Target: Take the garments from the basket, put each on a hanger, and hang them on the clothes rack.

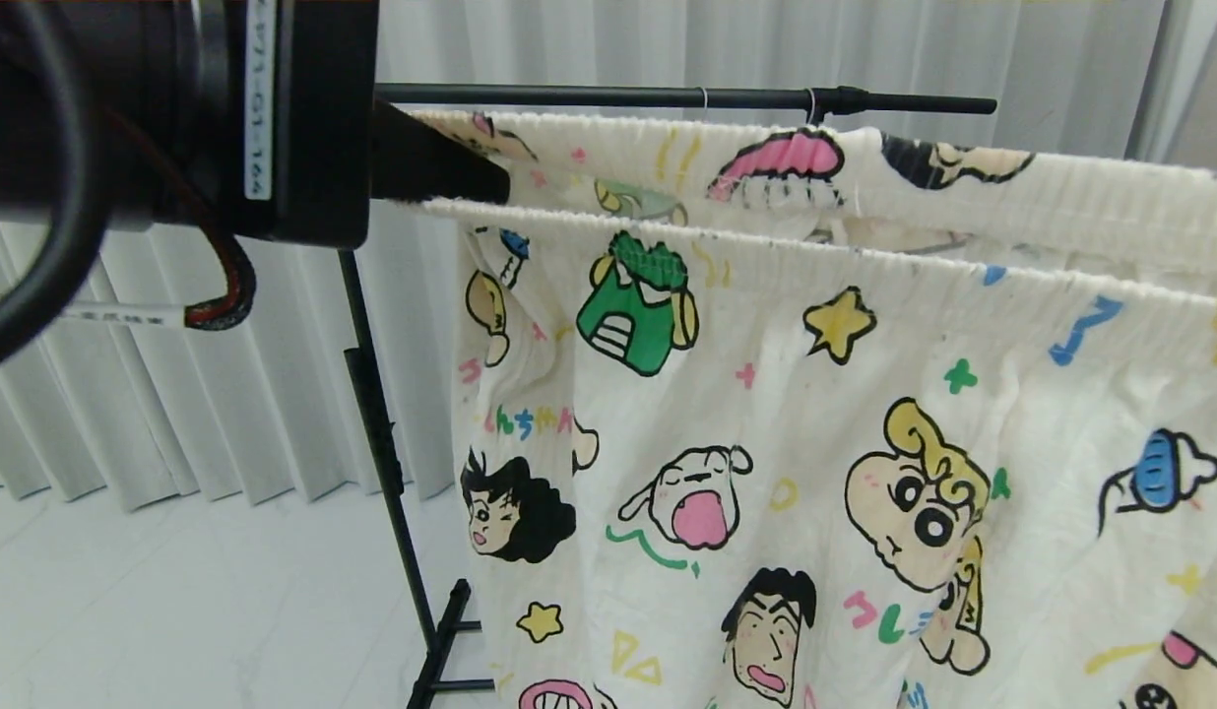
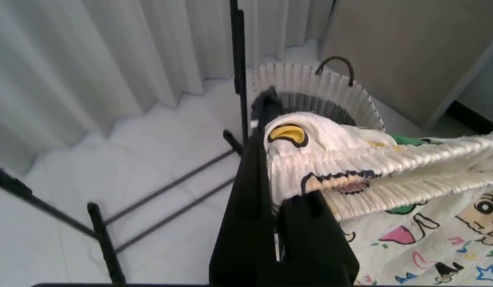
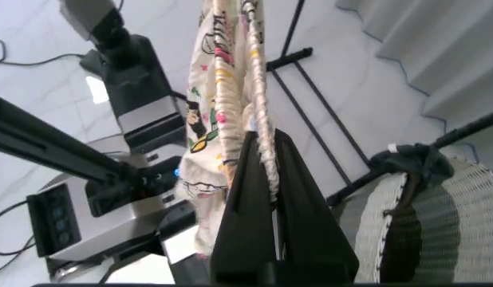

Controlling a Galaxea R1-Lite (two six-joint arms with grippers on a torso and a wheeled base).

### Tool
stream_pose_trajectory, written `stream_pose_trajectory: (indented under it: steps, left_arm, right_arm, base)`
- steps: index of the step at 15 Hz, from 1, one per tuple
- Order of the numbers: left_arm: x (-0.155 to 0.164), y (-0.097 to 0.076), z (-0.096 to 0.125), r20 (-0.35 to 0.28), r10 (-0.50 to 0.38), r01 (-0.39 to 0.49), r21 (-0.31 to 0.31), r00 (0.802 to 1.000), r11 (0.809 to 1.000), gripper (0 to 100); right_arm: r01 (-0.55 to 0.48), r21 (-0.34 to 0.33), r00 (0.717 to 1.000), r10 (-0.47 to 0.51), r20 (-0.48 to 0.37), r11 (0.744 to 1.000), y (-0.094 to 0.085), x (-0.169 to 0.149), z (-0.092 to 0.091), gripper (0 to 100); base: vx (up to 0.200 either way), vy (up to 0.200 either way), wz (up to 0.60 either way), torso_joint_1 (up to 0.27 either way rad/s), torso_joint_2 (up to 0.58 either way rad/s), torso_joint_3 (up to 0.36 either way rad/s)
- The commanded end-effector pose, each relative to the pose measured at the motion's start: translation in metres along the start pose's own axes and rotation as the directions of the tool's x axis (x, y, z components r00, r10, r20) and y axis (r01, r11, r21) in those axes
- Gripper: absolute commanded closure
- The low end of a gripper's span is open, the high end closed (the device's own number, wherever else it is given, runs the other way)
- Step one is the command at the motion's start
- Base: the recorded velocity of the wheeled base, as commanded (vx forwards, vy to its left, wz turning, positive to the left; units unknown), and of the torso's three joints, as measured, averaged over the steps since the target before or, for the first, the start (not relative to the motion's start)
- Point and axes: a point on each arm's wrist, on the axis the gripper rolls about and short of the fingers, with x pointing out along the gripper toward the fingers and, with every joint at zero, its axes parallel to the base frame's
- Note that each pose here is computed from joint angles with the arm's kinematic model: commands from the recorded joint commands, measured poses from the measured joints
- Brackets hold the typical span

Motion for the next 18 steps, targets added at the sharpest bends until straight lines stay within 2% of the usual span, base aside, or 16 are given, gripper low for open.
stream_pose_trajectory:
  steps: [1,3,6,8,9,11,12,14,15,16,17,18]
  left_arm:
    - [-0.001,0.001,-0.007,-0.055,0.011,-0.012,-0.018,0.998,1.000,100]
    - [-0.017,0.009,-0.020,-0.163,0.031,-0.043,-0.067,0.986,0.997,100]
    - [-0.048,0.007,-0.037,-0.255,-0.031,-0.002,-0.129,0.966,0.992,100]
    - [-0.068,-0.006,-0.043,-0.258,-0.161,0.110,-0.201,0.953,0.973,100]
    - [-0.081,-0.013,-0.046,-0.254,-0.253,0.190,-0.246,0.934,0.950,100]
    - [-0.104,-0.015,-0.051,-0.244,-0.383,0.315,-0.275,0.891,0.908,100]
    - [-0.109,-0.015,-0.052,-0.241,-0.407,0.340,-0.274,0.881,0.900,100]
    - [-0.109,-0.014,-0.051,-0.239,-0.409,0.344,-0.273,0.881,0.899,100]
    - [-0.109,-0.015,-0.052,-0.243,-0.404,0.341,-0.263,0.882,0.903,100]
    - [-0.103,-0.015,-0.055,-0.262,-0.362,0.314,-0.207,0.895,0.926,100]
    - [-0.091,-0.010,-0.060,-0.270,-0.244,0.238,-0.056,0.931,0.970,100]
    - [-0.079,-0.004,-0.064,-0.278,-0.126,0.154,0.080,0.952,0.985,100]
  right_arm:
    - [0.155,0.025,0.988,-0.154,-0.033,0.988,-0.010,0.007,0.001,100]
    - [0.255,0.026,0.967,-0.255,-0.006,0.966,-0.020,0.023,0.011,100]
    - [0.255,0.010,0.962,-0.255,0.100,0.967,-0.037,0.067,0.030,100]
    - [0.233,-0.011,0.958,-0.227,0.176,0.972,-0.042,0.094,0.044,100]
    - [0.222,-0.021,0.954,-0.213,0.209,0.975,-0.045,0.109,0.052,100]
    - [0.202,-0.035,0.959,-0.191,0.211,0.979,-0.043,0.123,0.057,100]
    - [0.202,-0.036,0.960,-0.191,0.205,0.979,-0.043,0.125,0.056,100]
    - [0.209,-0.033,0.959,-0.198,0.203,0.977,-0.043,0.123,0.055,100]
    - [0.227,-0.026,0.954,-0.217,0.206,0.973,-0.044,0.119,0.054,100]
    - [0.277,-0.007,0.943,-0.271,0.194,0.961,-0.048,0.114,0.051,100]
    - [0.346,0.015,0.925,-0.344,0.163,0.938,-0.052,0.105,0.045,100]
    - [0.392,0.028,0.910,-0.392,0.133,0.919,-0.052,0.095,0.040,100]
  base:
    - [0.000,0.000,0.00,0.000,0.00,0.000]
    - [0.000,0.000,0.00,0.000,0.00,0.000]
    - [0.000,0.000,0.00,0.000,0.00,0.000]
    - [0.000,0.000,0.00,0.000,0.00,0.000]
    - [0.000,0.000,0.00,0.000,0.00,0.000]
    - [0.000,0.000,0.00,0.000,0.00,0.000]
    - [0.000,0.000,0.00,0.000,0.00,0.000]
    - [0.000,0.000,0.00,0.000,0.00,0.000]
    - [0.000,0.000,0.00,0.000,0.00,0.000]
    - [0.000,0.000,0.00,0.000,0.00,0.000]
    - [0.000,0.000,0.00,0.000,0.00,0.000]
    - [0.000,0.000,0.00,0.000,0.00,0.000]
